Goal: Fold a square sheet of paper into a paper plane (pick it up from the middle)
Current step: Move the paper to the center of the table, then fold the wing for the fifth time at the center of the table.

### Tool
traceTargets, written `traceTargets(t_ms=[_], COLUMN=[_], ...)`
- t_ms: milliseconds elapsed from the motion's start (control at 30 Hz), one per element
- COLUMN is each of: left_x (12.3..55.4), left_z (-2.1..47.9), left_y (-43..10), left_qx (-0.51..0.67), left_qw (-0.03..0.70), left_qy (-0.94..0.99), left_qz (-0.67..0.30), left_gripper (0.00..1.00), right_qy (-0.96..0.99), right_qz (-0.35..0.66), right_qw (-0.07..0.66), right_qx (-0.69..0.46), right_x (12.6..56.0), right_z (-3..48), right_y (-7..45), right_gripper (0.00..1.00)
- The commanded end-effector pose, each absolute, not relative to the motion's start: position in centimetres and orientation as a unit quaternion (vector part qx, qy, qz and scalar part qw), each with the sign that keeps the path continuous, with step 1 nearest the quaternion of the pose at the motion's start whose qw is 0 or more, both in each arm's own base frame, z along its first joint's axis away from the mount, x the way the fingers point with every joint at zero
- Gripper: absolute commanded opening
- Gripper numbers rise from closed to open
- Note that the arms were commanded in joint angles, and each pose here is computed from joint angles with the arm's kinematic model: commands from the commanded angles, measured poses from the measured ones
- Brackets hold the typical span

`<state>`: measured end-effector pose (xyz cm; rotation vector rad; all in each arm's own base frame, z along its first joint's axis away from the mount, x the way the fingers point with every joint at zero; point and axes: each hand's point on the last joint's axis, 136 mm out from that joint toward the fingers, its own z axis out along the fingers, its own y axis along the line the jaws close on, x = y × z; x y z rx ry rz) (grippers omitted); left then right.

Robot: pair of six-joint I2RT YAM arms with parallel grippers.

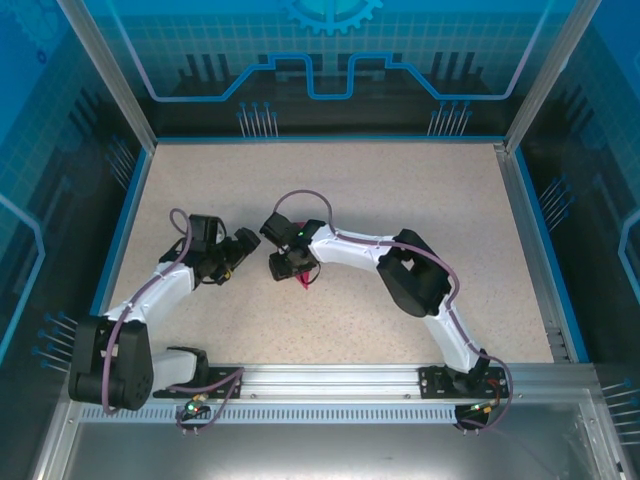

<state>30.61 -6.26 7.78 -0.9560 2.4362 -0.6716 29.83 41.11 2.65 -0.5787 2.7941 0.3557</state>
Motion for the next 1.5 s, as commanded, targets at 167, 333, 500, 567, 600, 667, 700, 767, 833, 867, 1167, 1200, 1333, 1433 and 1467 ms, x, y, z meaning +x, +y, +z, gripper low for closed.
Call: traceTargets(t_ms=[167,333,500,567,600,667,700,767,833,867,1167,1200,1333,1433,1467], left_x=[30.1,30.2,30.1,30.1,30.1,30.0,29.9,29.8,29.5,29.4,28.8,28.8,28.8,28.9,28.8], left_z=[7.1,7.3,7.6,7.6,7.7,7.6,7.5,7.4,7.3,7.3,7.3,7.4,7.4,7.4,7.4], left_y=[-6.7,-7.2,-7.7,-7.9,-8.0,-8.1,-8.2,-8.2,-8.0,-8.0,-8.7,-8.8,-9.5,-9.8,-9.9], left_qx=[-0.342,-0.331,-0.322,-0.321,-0.321,-0.323,-0.325,-0.33,-0.336,-0.339,-0.336,-0.332,-0.321,-0.319,-0.317], left_qw=[0.195,0.191,0.186,0.184,0.183,0.182,0.181,0.18,0.182,0.182,0.18,0.18,0.179,0.179,0.178], left_qy=[0.883,0.885,0.885,0.884,0.883,0.881,0.88,0.878,0.876,0.874,0.872,0.873,0.876,0.876,0.876], left_qz=[-0.255,-0.266,-0.281,-0.286,-0.29,-0.295,-0.295,-0.296,-0.295,-0.296,-0.306,-0.308,-0.311,-0.314,-0.315], left_gripper=[0.98,0.98,0.98,0.99,0.98,0.99,0.98,0.98,0.99,0.99,0.98,0.98,0.99,0.98,0.98], right_qy=[0.951,0.915,0.886,0.885,0.886,0.892,0.894,0.905,0.919,0.932,0.968,0.969,0.973,0.974,0.974], right_qz=[0.118,0.182,0.234,0.24,0.24,0.234,0.238,0.229,0.207,0.182,0.1,0.096,0.091,0.106,0.112], right_qw=[0.071,0.034,0.025,0.044,0.056,0.082,0.091,0.12,0.15,0.164,0.172,0.17,0.152,0.13,0.124], right_qx=[-0.277,-0.359,-0.399,-0.397,-0.393,-0.378,-0.368,-0.336,-0.3,-0.267,-0.154,-0.151,-0.149,-0.151,-0.153], right_x=[27.6,25.2,24.4,25.1,25.6,26.5,26.7,27.4,28.0,28.6,29.1,29.2,29.4,29.0,29.0], right_z=[0.3,0.5,2.1,3.2,3.8,5.2,5.9,7.3,8.1,8.1,4.7,4.3,2.8,1.8,1.7], right_y=[39.2,37.7,34.7,33.7,33.4,33.0,33.2,33.7,34.0,33.8,34.9,34.9,35.1,35.5,35.7], right_gripper=[0.44,0.44,0.44,0.44,0.44,0.45,0.45,0.45,0.44,0.42,0.36,0.36,0.36,0.37,0.37])
